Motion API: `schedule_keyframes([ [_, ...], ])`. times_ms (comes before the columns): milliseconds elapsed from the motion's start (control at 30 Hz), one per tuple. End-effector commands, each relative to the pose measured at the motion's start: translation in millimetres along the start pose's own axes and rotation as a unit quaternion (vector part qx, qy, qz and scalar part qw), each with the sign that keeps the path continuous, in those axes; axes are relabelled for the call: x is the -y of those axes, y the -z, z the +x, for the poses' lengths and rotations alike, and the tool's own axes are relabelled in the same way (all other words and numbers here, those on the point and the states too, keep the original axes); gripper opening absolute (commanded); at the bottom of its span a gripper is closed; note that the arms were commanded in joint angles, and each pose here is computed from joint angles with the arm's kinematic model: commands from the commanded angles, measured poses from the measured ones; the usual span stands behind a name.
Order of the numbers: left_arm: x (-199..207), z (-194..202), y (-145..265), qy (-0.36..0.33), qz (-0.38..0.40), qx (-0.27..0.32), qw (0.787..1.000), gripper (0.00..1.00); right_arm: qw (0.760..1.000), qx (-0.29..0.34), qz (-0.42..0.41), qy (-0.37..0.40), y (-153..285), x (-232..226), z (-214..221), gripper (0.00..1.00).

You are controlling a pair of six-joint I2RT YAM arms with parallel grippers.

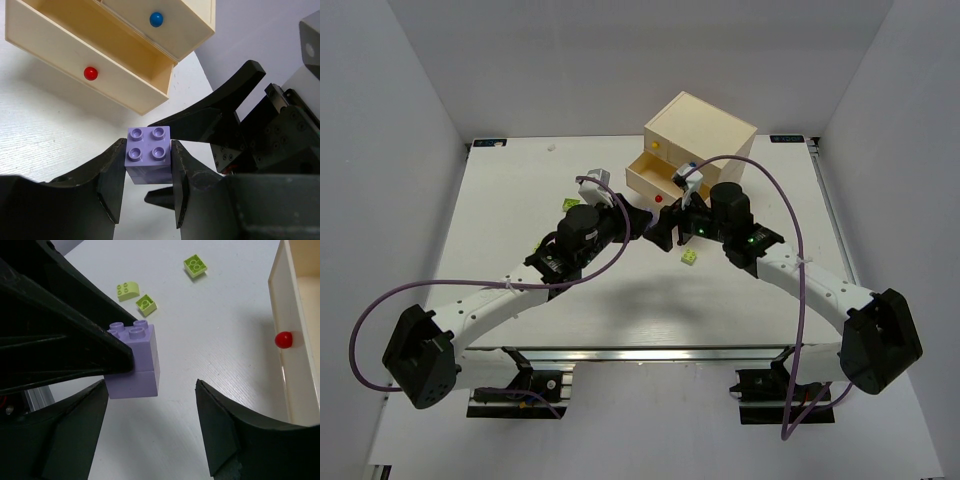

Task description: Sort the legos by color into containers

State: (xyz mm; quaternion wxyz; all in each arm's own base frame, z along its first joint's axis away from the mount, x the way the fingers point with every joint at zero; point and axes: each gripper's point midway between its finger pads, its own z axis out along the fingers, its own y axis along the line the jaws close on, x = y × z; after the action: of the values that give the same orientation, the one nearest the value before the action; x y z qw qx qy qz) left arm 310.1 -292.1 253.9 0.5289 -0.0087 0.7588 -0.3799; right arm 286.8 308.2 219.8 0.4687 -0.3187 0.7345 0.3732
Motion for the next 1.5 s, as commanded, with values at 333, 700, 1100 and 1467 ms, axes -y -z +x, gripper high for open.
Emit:
schedule_keyframes([
  [333,15.7,-5.5,2.6,0.031,0.027,0.004,0.999,0.00,0.997,0.068,-0.019,0.024,-1.3,-8.8,-39.5,0.53],
  [700,16.7,-13.6,3.5,0.038,0.022,0.018,0.999,0.00,0.997,0.068,-0.018,0.026,0.5,-8.4,-40.2,0.42],
  [1100,15.9,-30.5,4.2,0.055,0.012,0.045,0.997,0.00,0.997,0.076,-0.001,0.034,6.8,-3.4,-42.2,0.00],
  [1467,13.8,-53.9,3.8,0.048,-0.007,0.080,0.996,0.00,0.996,0.080,0.001,0.036,14.4,-1.7,-41.9,0.00],
])
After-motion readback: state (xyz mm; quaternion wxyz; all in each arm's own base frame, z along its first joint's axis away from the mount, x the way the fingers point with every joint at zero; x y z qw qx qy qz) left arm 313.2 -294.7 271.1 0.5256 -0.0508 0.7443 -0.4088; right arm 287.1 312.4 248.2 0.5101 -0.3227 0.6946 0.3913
